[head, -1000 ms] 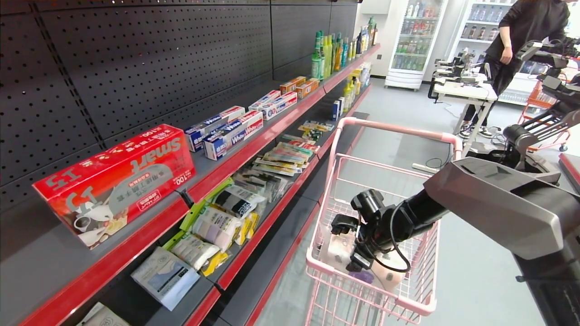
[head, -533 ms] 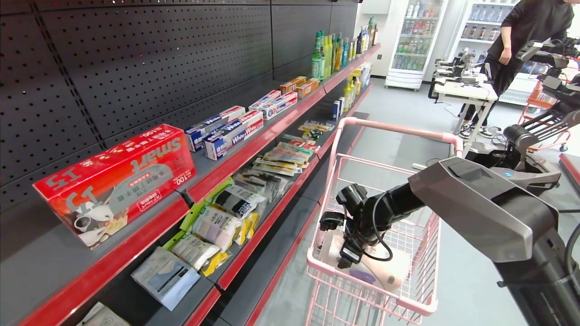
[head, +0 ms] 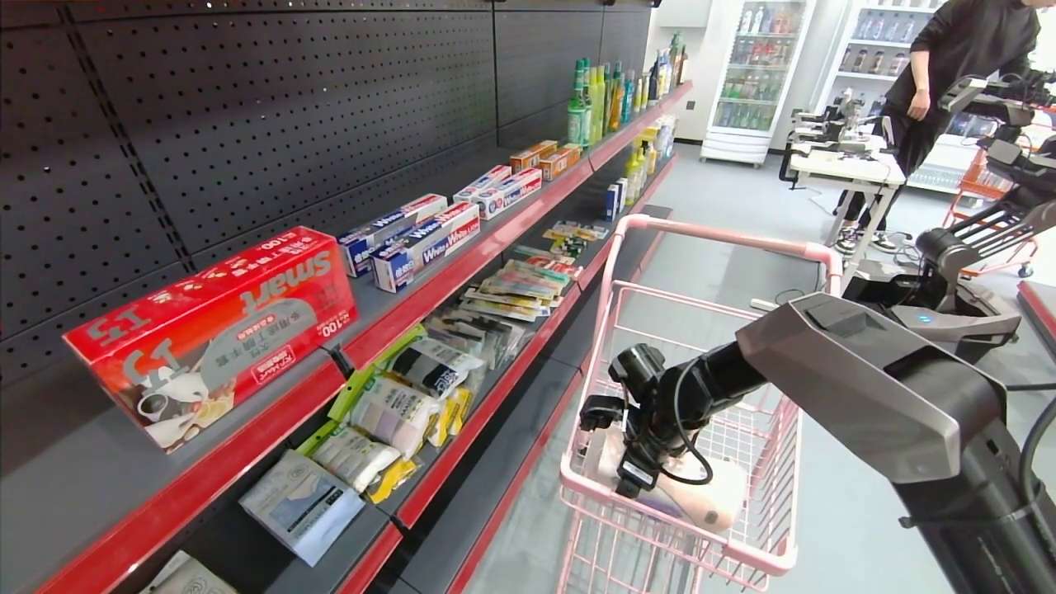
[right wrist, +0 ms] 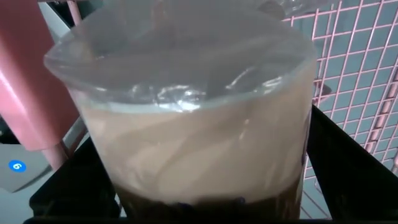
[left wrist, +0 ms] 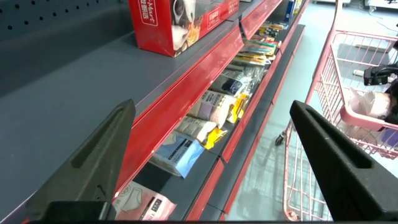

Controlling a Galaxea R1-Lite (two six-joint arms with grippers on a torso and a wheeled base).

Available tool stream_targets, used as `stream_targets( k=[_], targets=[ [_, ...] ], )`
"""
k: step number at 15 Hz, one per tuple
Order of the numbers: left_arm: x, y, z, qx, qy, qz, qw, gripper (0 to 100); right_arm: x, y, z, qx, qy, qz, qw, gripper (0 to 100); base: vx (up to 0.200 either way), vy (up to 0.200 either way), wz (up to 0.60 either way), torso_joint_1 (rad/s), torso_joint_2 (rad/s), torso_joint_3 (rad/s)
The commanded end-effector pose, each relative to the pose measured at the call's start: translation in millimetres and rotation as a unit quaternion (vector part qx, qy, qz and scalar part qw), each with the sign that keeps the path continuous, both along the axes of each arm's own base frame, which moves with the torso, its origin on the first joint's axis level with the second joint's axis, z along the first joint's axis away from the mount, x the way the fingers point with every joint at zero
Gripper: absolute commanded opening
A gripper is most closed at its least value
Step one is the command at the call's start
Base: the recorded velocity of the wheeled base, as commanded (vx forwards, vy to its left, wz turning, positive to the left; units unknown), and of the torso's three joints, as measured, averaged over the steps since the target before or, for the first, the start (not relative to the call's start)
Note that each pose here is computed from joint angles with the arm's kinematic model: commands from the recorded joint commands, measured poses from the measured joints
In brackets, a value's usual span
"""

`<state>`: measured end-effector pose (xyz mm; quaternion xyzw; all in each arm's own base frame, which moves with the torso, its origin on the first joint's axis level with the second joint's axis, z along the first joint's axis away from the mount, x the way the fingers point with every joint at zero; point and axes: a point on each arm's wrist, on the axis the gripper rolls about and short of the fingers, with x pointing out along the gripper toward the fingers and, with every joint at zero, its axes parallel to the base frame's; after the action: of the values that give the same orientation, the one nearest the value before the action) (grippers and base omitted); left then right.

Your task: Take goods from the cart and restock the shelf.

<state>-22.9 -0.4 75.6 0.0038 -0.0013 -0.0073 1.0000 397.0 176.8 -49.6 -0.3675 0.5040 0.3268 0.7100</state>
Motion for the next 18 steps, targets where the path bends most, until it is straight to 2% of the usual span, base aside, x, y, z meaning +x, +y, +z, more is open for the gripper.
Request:
stream_targets(
  k=[1, 4, 5, 9, 11, 13, 15, 18],
  targets=[
    [0.1, 0.0, 0.1, 0.0, 0.001, 0.0, 1.0, 100, 0.0, -3.0, -8.8, -0.004, 0.01, -0.004, 1.0, 100, 0.0, 0.0, 0.0, 0.0, 0.0, 0.0],
    [0.1, 0.0, 0.1, 0.0, 0.001, 0.0, 1.0, 100, -0.1, -3.0, -8.8, -0.003, 0.011, -0.007, 1.0, 100, 0.0, 0.0, 0.0, 0.0, 0.0, 0.0],
    [0.1, 0.0, 0.1, 0.0, 0.001, 0.0, 1.0, 100, 0.2, -3.5, -8.8, -0.002, 0.01, -0.009, 1.0, 0, 0.0, 0.0, 0.0, 0.0, 0.0, 0.0],
    [0.1, 0.0, 0.1, 0.0, 0.001, 0.0, 1.0, 100, -7.2, -9.0, -8.5, -0.007, 0.022, -0.017, 1.0, 0, 0.0, 0.0, 0.0, 0.0, 0.0, 0.0],
    [0.1, 0.0, 0.1, 0.0, 0.001, 0.0, 1.0, 100, -13.4, -12.4, 2.4, -0.003, 0.023, -0.032, 0.999, 0, 0.0, 0.0, 0.0, 0.0, 0.0, 0.0],
    [0.1, 0.0, 0.1, 0.0, 0.001, 0.0, 1.0, 100, -20.1, -22.9, 40.6, -0.003, -0.009, -0.055, 0.998, 0, 0.0, 0.0, 0.0, 0.0, 0.0, 0.0],
    [0.1, 0.0, 0.1, 0.0, 0.001, 0.0, 1.0, 100, -29.4, -31.3, 59.6, -0.009, -0.022, -0.065, 0.998, 0, 0.0, 0.0, 0.0, 0.0, 0.0, 0.0],
    [0.1, 0.0, 0.1, 0.0, 0.001, 0.0, 1.0, 100, -51.8, -56.2, 102.6, -0.013, -0.053, -0.093, 0.994, 0, 0.0, 0.0, 0.0, 0.0, 0.0, 0.0]
  ],
)
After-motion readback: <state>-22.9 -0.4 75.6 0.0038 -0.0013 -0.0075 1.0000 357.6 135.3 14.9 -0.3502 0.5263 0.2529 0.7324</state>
